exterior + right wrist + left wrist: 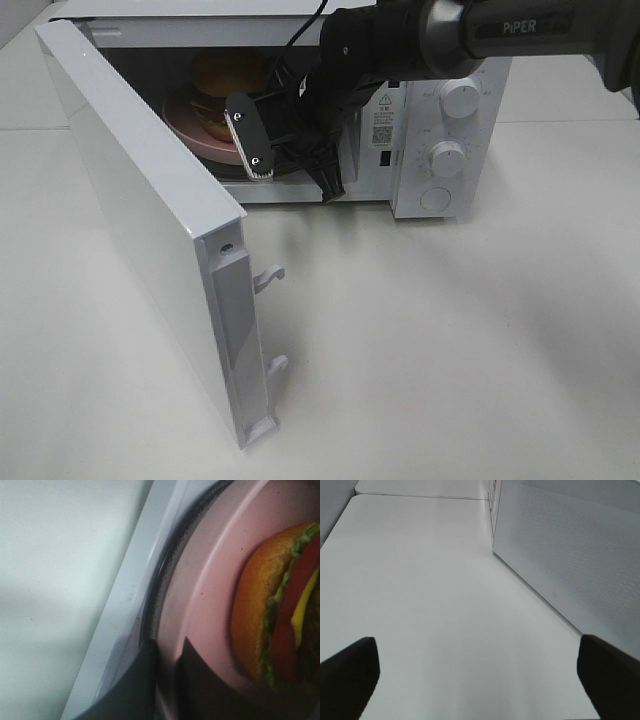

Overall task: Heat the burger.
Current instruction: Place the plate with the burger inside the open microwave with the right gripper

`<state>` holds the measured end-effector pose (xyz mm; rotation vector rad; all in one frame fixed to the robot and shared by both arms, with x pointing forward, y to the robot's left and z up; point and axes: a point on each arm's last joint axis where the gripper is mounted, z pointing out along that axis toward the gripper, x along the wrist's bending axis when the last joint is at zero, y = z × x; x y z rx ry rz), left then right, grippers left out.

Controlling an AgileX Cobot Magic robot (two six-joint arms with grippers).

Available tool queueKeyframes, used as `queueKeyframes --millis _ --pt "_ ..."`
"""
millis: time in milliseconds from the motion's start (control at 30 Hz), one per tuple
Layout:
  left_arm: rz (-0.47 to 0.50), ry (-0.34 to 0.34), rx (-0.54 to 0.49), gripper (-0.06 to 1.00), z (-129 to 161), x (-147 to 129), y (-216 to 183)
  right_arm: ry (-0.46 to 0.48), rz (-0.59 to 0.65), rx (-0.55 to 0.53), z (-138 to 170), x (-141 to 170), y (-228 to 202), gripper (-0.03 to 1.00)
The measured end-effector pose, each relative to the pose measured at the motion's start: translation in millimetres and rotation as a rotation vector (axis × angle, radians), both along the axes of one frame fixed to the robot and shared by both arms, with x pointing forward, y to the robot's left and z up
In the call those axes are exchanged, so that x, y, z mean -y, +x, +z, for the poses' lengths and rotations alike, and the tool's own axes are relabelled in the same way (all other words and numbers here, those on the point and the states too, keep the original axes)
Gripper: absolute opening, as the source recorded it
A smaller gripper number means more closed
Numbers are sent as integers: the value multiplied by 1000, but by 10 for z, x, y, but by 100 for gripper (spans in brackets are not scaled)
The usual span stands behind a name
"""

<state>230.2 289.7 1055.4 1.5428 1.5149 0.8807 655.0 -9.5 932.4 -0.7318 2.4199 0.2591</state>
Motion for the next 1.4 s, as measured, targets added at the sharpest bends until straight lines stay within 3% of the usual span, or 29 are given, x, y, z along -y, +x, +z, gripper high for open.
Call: queueKeyframes --millis 400,900,1067,1400 --pt "0 0 0 99 0 0 0 40 -84 -7 -47 51 188 11" --pt "0 0 0 99 0 0 0 18 -78 12 -32 50 232 11" --pt "0 0 0 99 0 0 0 31 -89 15 -27 46 238 15" --pt "0 0 0 99 0 0 0 94 -129 44 32 20 275 35"
